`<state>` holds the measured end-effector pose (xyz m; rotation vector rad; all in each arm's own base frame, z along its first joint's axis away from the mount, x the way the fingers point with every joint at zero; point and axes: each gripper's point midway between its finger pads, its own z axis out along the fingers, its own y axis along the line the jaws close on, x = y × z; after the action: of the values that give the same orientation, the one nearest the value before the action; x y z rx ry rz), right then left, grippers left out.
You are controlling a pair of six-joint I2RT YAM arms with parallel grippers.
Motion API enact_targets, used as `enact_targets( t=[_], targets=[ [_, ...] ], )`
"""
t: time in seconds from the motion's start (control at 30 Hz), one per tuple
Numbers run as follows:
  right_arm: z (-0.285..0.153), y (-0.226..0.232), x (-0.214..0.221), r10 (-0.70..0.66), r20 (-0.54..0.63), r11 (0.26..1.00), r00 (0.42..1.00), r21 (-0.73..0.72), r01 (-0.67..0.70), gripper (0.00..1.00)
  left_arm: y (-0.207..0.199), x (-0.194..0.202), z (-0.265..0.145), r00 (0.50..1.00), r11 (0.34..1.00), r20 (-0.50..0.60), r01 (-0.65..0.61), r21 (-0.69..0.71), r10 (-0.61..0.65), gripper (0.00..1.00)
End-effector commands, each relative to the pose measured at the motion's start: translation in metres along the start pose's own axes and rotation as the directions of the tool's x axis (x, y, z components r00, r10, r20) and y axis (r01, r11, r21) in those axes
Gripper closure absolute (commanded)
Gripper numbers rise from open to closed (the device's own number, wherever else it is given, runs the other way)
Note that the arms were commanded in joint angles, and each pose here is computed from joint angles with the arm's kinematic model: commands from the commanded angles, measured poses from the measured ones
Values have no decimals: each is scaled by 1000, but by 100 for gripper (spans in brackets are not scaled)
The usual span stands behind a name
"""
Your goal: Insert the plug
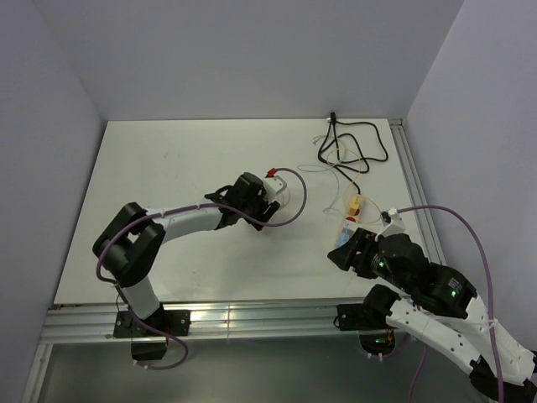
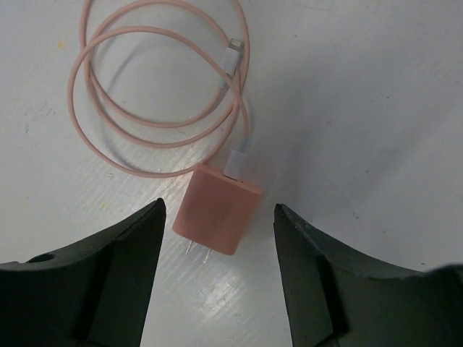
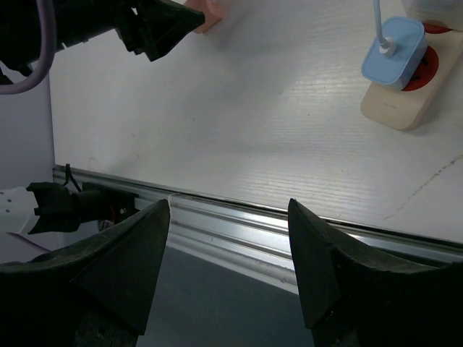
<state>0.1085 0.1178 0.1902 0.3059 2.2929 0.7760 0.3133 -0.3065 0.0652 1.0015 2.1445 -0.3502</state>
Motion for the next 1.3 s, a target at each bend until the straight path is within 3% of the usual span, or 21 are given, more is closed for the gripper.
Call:
enact_targets(
  t=[0.0,0.3,0.4,0.43,0.53,0.6,0.63,0.7,0.77,0.9,1.07,1.27],
  targets=[
    [-9,0,-6,-4,29,1000,1000,-11,4,27,3,-17,10,997,998,36,-66,-8,66,33],
    [-8,-4,-3,-7,18,1000,1000,2,7,27,12,7,31,999,997,-34,-24,-72,21,39],
    [-3,-3,0,-8,9,1000,1000,0,8,27,9,13,31,999,997,-47,23,-67,-26,60],
    [0,-1,0,-7,8,1000,1000,-5,7,27,7,17,30,998,997,-44,38,-67,-41,75],
    [7,1,1,-10,-1,1000,1000,0,10,27,6,18,16,991,987,-3,136,-86,-136,100],
    [8,4,0,-11,-2,1000,1000,-6,11,27,5,-4,-1,976,976,103,201,-79,-193,100],
    [9,8,-1,-13,0,1000,1000,-12,13,27,4,5,-8,972,972,109,219,-88,-210,100],
    [8,14,-5,-22,2,999,1000,-25,22,27,0,-24,-38,938,963,247,264,-45,-245,100],
    [9,21,-6,-39,-8,999,999,-37,38,28,-10,-22,-56,918,960,295,280,-14,-264,99],
    [18,38,-1,-77,-62,994,995,-76,72,32,-38,-60,-121,825,955,482,259,145,-296,100],
    [37,74,8,-115,-153,982,982,-168,89,41,-80,-65,-161,787,951,545,165,263,-287,100],
    [38,123,12,-172,-169,959,971,-253,125,40,-104,-67,-191,766,946,585,92,312,-267,100]
  ],
)
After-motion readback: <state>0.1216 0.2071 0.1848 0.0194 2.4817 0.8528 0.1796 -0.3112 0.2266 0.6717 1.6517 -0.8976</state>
